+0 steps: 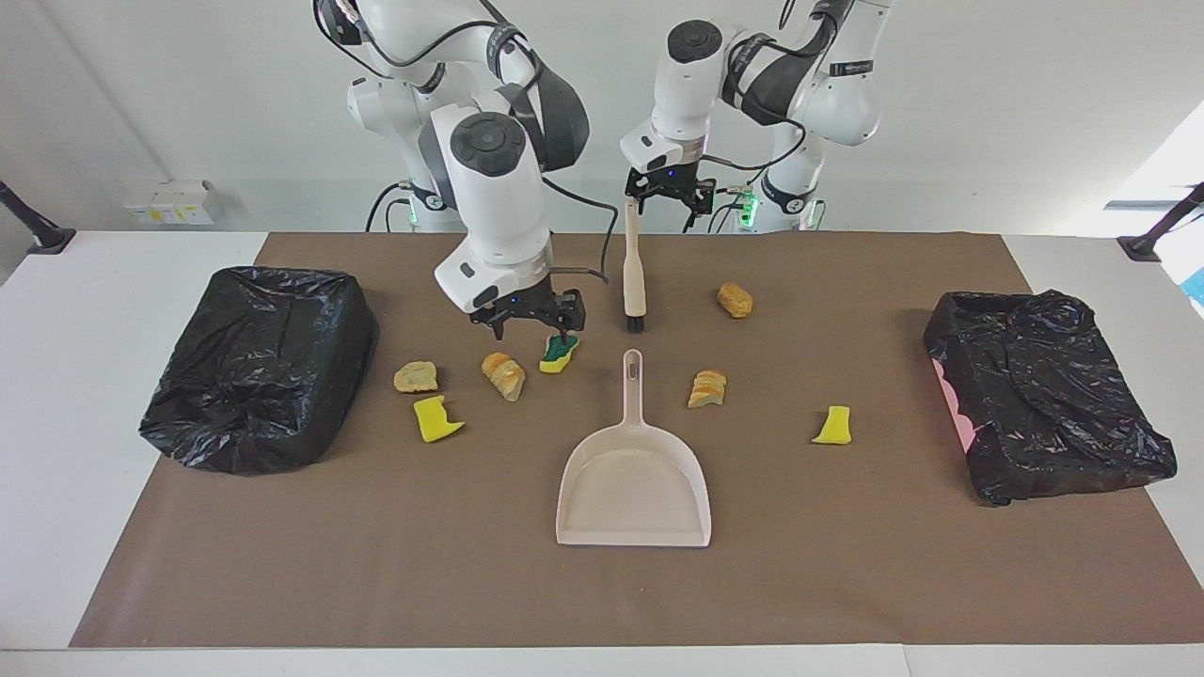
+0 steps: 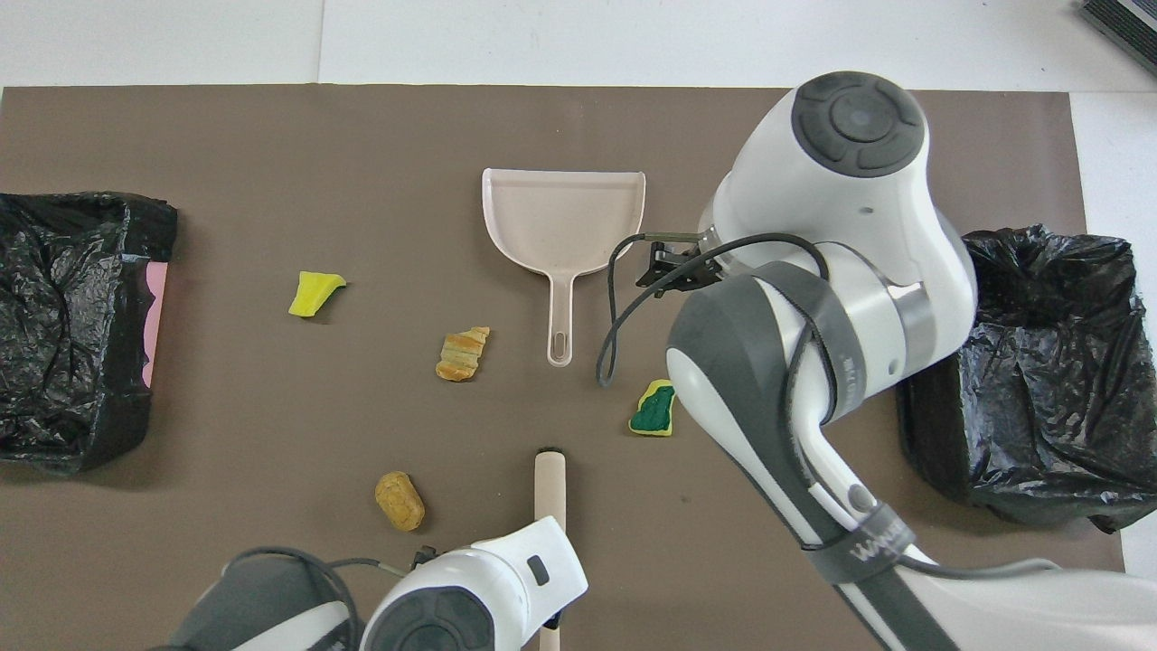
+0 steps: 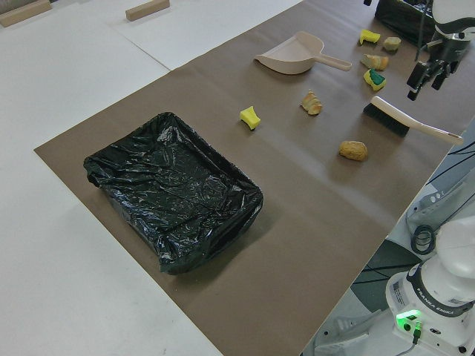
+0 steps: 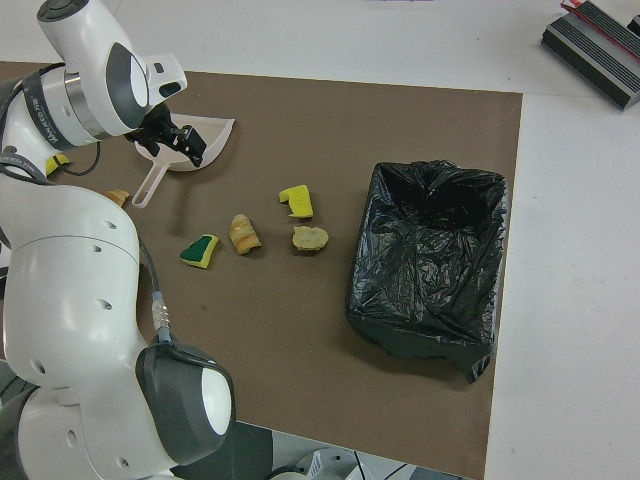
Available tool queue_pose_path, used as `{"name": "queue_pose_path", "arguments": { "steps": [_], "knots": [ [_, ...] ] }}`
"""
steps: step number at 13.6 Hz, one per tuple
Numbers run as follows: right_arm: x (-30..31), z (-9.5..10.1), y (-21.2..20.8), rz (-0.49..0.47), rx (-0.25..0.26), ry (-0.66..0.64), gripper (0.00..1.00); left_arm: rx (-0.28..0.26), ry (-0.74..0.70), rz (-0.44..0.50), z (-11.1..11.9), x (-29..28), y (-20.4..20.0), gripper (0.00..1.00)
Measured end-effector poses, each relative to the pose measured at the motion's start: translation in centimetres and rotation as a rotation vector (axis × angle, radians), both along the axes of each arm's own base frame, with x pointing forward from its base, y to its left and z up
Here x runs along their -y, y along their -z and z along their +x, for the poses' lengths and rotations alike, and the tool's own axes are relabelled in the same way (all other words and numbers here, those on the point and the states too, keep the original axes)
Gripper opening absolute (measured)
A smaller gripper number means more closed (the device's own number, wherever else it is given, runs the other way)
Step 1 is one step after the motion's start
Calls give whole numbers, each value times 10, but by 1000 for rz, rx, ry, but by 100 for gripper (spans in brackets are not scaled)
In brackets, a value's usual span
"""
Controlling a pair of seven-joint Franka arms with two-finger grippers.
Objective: Sweep and dump trash in bin
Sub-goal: 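Reach the right gripper to the dustpan handle and grasp it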
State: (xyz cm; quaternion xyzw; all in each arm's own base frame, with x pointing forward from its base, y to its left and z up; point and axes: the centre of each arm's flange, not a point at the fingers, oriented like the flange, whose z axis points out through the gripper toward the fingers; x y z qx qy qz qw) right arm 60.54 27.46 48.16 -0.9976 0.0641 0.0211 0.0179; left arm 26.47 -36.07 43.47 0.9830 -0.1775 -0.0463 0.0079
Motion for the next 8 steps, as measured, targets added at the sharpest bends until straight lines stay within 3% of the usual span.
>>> {"name": "queue_pose_path", "arguments": {
  "steps": [4,8],
  "knots": [
    [-39,6,42,24,24,-10,100,4,-12,15,-45,23,51,100],
    [-74,5,79,38,42,-13,100,3,-53,29,-64,42,78,96]
  ]
}}
